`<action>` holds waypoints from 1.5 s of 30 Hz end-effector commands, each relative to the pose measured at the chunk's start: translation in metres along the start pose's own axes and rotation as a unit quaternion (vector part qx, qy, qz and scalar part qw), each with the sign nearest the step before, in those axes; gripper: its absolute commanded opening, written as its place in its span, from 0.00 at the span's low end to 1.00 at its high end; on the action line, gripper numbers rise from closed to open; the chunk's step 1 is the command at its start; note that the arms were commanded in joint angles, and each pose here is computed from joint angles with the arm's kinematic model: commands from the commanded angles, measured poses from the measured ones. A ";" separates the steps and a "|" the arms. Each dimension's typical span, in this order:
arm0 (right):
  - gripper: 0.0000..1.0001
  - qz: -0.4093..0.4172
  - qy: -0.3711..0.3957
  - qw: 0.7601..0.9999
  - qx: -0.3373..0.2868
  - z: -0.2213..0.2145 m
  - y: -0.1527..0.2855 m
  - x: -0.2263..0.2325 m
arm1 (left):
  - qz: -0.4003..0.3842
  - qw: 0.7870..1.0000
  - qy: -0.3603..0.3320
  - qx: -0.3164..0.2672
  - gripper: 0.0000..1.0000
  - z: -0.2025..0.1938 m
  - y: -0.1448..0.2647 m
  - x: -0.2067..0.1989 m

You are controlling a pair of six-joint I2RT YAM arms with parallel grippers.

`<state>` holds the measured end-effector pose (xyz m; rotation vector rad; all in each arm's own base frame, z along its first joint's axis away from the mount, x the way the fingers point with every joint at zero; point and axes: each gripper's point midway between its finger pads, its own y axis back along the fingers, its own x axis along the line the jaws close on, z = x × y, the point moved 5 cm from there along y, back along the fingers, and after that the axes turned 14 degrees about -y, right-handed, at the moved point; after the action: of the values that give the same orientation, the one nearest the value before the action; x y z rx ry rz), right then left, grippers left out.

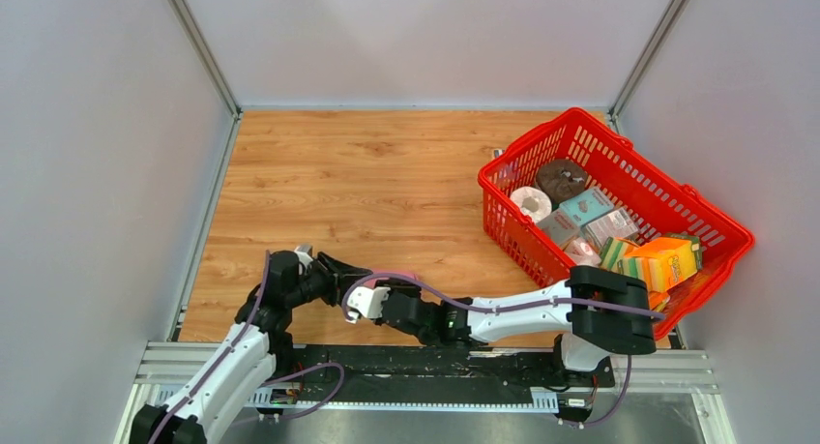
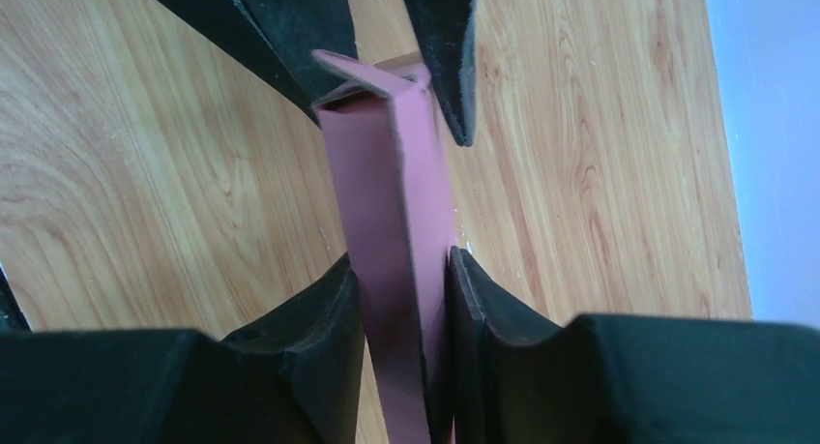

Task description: Fold the paper box

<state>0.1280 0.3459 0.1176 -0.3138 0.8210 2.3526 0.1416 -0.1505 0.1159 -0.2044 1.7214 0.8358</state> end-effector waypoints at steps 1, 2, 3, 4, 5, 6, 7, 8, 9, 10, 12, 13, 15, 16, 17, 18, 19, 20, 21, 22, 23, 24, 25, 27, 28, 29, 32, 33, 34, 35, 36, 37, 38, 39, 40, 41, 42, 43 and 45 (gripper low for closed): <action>0.31 -0.056 -0.053 0.996 -0.035 0.016 0.000 -0.015 | 0.005 0.998 -0.061 -0.009 0.51 0.000 0.008 -0.011; 0.29 -0.055 -0.055 0.996 -0.035 0.016 0.001 -0.015 | 0.019 0.996 -0.083 -0.019 0.56 0.001 0.009 -0.007; 0.29 -0.054 -0.060 0.996 -0.033 0.014 0.002 -0.015 | 0.016 0.994 -0.101 -0.027 0.66 0.003 0.012 -0.013; 0.29 -0.053 -0.058 0.997 -0.027 0.010 0.002 -0.014 | 0.015 0.992 -0.116 -0.037 0.71 0.003 0.014 -0.015; 0.29 -0.053 -0.060 0.996 -0.026 0.010 0.005 -0.015 | 0.030 0.990 -0.128 -0.046 0.72 0.005 0.016 -0.011; 0.29 -0.052 -0.065 0.996 -0.022 0.008 0.005 -0.015 | 0.028 0.988 -0.139 -0.054 0.73 0.006 0.018 -0.014; 0.29 -0.049 -0.064 0.997 -0.014 0.005 0.007 -0.014 | 0.023 0.986 -0.151 -0.062 0.73 0.006 0.020 -0.017; 0.29 -0.046 -0.069 0.996 -0.012 0.004 0.009 -0.014 | 0.041 0.982 -0.168 -0.074 0.73 0.009 0.022 -0.012; 0.29 -0.037 -0.072 0.997 -0.008 0.002 0.010 -0.013 | 0.045 0.978 -0.183 -0.084 0.73 0.011 0.026 -0.017; 0.29 -0.033 -0.080 0.996 0.007 -0.004 0.011 -0.011 | 0.052 0.974 -0.201 -0.094 0.74 0.012 0.029 -0.018; 0.30 -0.019 -0.092 0.995 0.022 -0.008 0.013 -0.009 | 0.081 0.954 -0.262 -0.123 0.74 0.020 0.038 -0.018; 0.31 -0.005 -0.101 0.994 0.052 -0.018 0.016 -0.006 | 0.092 0.946 -0.279 -0.135 0.72 0.022 0.042 -0.018; 0.32 0.043 -0.127 0.988 0.078 -0.022 0.015 0.000 | 0.098 0.923 -0.342 -0.150 0.65 0.028 0.047 -0.022; 0.32 0.060 -0.140 0.982 0.107 -0.030 0.017 0.002 | 0.093 0.915 -0.362 -0.152 0.61 0.029 0.047 -0.025; 0.32 0.073 -0.155 0.978 0.117 -0.027 0.017 0.002 | 0.078 0.904 -0.393 -0.149 0.52 0.029 0.046 -0.029; 0.31 0.088 -0.164 0.972 0.143 -0.034 0.018 0.000 | 0.071 0.900 -0.405 -0.144 0.50 0.029 0.044 -0.031; 0.32 0.101 -0.173 0.967 0.157 -0.035 0.019 0.000 | 0.065 0.898 -0.413 -0.139 0.50 0.029 0.043 -0.032; 0.32 0.116 -0.185 0.961 0.171 -0.036 0.018 0.001 | 0.043 0.892 -0.432 -0.130 0.47 0.027 0.039 -0.035; 0.32 0.128 -0.212 0.952 0.179 -0.031 0.016 -0.003 | 0.031 0.888 -0.441 -0.123 0.47 0.026 0.036 -0.036; 0.32 0.136 -0.218 0.945 0.202 -0.036 0.017 -0.003 | 0.027 0.887 -0.447 -0.115 0.47 0.025 0.033 -0.035; 0.32 0.147 -0.228 0.939 0.211 -0.037 0.016 -0.004 | 0.015 0.880 -0.462 -0.113 0.46 0.025 0.030 -0.038; 0.32 0.153 -0.244 0.933 0.217 -0.035 0.013 -0.009 | 0.009 0.875 -0.474 -0.099 0.46 0.019 0.027 -0.038; 0.33 0.154 -0.248 0.928 0.229 -0.040 0.012 -0.009 | 0.011 0.871 -0.482 -0.090 0.46 0.018 0.023 -0.037; 0.34 0.172 -0.269 0.917 0.237 -0.040 0.009 -0.014 | 0.007 0.856 -0.512 -0.075 0.46 0.009 0.015 -0.041; 0.34 0.173 -0.274 0.915 0.240 -0.042 0.007 -0.015 | 0.003 0.846 -0.527 -0.078 0.47 0.008 0.012 -0.044; 0.34 0.175 -0.279 0.913 0.240 -0.043 0.006 -0.018 | 0.010 0.840 -0.535 -0.090 0.48 0.010 0.010 -0.047; 0.35 0.183 -0.288 0.911 0.231 -0.040 0.002 -0.023 | 0.002 0.823 -0.561 -0.090 0.49 0.007 0.001 -0.055; 0.35 0.188 -0.293 0.909 0.230 -0.039 0.002 -0.023 | 0.009 0.822 -0.563 -0.084 0.49 0.008 -0.004 -0.053; 0.35 0.189 -0.296 0.908 0.230 -0.038 0.000 -0.025 | 0.007 0.815 -0.573 -0.083 0.49 0.009 -0.006 -0.056; 0.35 0.188 -0.298 0.907 0.229 -0.038 -0.001 -0.026 | 0.007 0.812 -0.578 -0.083 0.49 0.010 -0.007 -0.060; 0.35 0.189 -0.302 0.906 0.229 -0.038 -0.002 -0.027 | 0.018 0.813 -0.578 -0.071 0.49 0.010 -0.012 -0.057; 0.35 0.191 -0.302 0.905 0.229 -0.038 -0.002 -0.027 | 0.018 0.804 -0.590 -0.066 0.49 0.011 -0.014 -0.059; 0.35 0.193 -0.302 0.905 0.228 -0.038 -0.002 -0.027 | 0.015 0.801 -0.595 -0.062 0.48 0.011 -0.016 -0.062; 0.35 0.194 -0.303 0.905 0.226 -0.038 -0.002 -0.027 | 0.022 0.799 -0.599 -0.053 0.48 0.012 -0.020 -0.060; 0.35 0.195 -0.303 0.906 0.223 -0.036 -0.003 -0.027 | 0.014 0.790 -0.611 -0.053 0.48 0.012 -0.022 -0.062; 0.35 0.195 -0.304 0.905 0.223 -0.037 -0.002 -0.028 | 0.004 0.786 -0.616 -0.045 0.48 0.010 -0.023 -0.064; 0.35 0.195 -0.305 0.905 0.221 -0.036 -0.003 -0.028 | -0.001 0.784 -0.620 -0.039 0.48 0.009 -0.026 -0.064; 0.35 0.196 -0.306 0.905 0.222 -0.037 -0.003 -0.028 | -0.020 0.778 -0.627 -0.037 0.48 0.007 -0.028 -0.069; 0.35 0.196 -0.308 0.904 0.223 -0.037 -0.003 -0.029 | -0.033 0.776 -0.629 -0.030 0.48 0.005 -0.031 -0.071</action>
<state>0.1556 0.3071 0.0992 0.7617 1.1072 2.2900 0.1740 -0.1737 0.1366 0.3327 0.5434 0.7874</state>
